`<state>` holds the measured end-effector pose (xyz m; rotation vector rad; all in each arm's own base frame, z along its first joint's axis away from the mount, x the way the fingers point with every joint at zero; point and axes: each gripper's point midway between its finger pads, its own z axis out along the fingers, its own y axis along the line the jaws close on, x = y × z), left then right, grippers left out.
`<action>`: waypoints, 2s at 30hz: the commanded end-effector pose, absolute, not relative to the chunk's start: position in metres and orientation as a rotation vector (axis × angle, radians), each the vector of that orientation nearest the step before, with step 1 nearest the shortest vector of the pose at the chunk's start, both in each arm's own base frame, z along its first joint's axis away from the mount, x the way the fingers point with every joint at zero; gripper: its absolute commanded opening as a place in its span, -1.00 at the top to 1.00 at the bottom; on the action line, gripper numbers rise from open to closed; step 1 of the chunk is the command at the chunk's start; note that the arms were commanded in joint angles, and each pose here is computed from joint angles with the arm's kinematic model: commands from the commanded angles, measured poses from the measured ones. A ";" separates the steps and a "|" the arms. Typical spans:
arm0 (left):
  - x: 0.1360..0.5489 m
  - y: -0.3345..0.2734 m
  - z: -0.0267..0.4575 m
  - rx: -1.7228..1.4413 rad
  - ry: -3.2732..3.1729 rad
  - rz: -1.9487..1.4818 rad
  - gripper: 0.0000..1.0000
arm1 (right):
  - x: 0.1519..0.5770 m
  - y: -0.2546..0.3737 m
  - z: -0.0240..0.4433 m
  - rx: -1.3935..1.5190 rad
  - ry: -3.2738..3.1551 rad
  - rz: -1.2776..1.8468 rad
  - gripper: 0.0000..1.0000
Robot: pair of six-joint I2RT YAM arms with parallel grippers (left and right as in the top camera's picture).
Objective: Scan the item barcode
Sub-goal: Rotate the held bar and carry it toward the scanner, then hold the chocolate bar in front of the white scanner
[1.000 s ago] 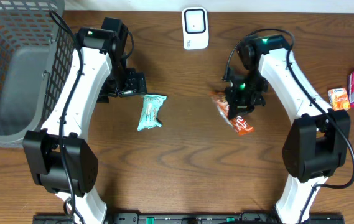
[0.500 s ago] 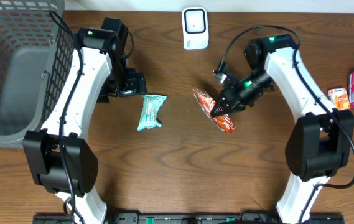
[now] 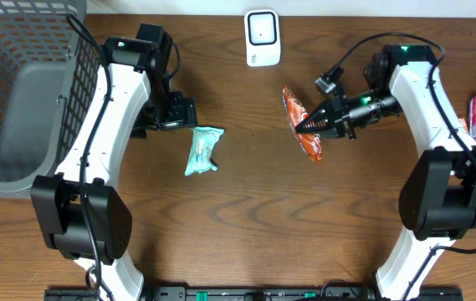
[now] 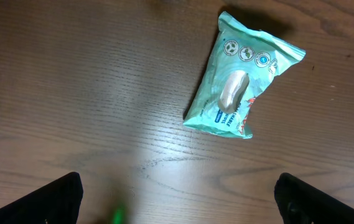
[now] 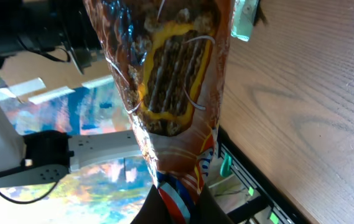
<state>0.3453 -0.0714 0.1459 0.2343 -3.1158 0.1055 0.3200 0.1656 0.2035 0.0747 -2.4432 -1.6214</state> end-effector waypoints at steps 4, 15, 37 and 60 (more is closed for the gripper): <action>0.344 -0.068 0.148 0.225 -3.123 0.092 -0.96 | 0.325 0.164 0.215 0.036 -2.430 -1.687 0.97; 0.344 -0.068 0.148 0.225 -3.123 0.092 -0.96 | 0.325 0.159 0.203 0.093 -2.496 -1.602 0.98; 0.344 -0.068 0.148 0.226 -3.123 0.092 -0.96 | 0.479 0.155 0.142 -0.332 -3.333 -0.979 0.98; 0.344 -0.068 0.148 0.226 -3.123 0.092 -0.96 | 0.614 0.214 0.159 -0.523 -3.519 -1.324 0.98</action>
